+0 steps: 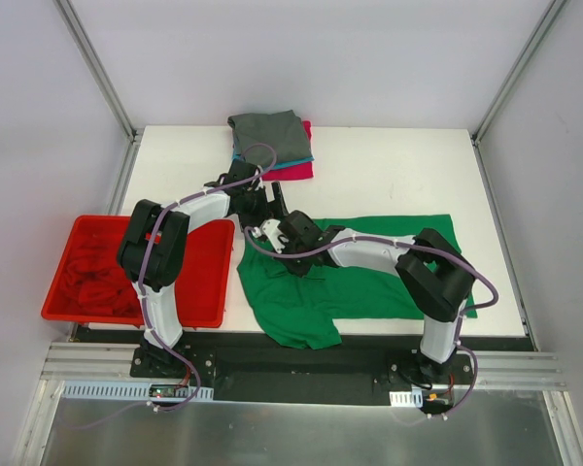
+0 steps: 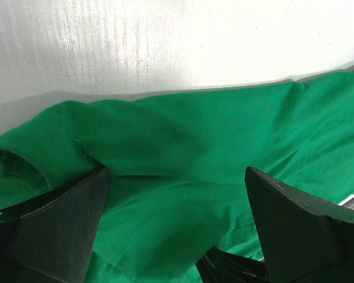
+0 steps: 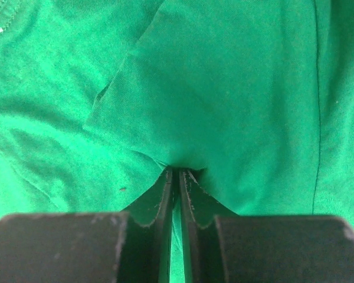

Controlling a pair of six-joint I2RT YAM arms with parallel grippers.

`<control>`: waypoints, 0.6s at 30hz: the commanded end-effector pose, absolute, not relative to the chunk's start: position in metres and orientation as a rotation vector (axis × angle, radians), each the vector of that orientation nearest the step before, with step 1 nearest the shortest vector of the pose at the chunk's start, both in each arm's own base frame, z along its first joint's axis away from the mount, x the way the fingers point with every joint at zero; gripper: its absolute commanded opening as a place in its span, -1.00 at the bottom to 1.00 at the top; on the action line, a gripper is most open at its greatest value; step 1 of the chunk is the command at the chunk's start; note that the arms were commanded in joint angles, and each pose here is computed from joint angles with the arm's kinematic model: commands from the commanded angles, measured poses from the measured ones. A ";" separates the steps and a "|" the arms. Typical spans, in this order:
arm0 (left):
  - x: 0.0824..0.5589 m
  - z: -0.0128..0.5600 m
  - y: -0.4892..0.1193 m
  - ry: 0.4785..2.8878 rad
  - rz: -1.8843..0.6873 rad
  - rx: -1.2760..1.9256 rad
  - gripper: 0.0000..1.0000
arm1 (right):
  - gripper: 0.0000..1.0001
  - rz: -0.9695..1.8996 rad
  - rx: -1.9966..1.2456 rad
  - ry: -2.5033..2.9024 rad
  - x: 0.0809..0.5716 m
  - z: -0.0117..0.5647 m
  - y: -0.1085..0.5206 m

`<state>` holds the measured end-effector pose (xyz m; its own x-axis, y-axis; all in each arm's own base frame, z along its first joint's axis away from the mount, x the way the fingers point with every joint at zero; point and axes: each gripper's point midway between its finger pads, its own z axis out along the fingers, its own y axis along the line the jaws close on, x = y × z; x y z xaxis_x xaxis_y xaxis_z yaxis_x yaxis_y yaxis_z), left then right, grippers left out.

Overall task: Fold and stack the t-shirts
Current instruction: Fold the flattened tshirt in 1/3 of the way

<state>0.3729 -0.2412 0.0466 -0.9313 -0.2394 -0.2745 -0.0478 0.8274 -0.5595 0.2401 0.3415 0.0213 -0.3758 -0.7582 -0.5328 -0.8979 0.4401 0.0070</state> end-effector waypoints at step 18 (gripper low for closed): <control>0.369 0.053 -0.239 2.664 -0.812 -0.183 0.98 | -0.79 0.610 -1.348 2.336 0.191 0.060 0.325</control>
<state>0.3731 -0.2409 0.0465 -0.9311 -0.2399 -0.2749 -0.0482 0.8276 -0.5592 0.2059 0.3249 0.0447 -0.4655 -0.7240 -0.5091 -0.8724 0.4722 0.1261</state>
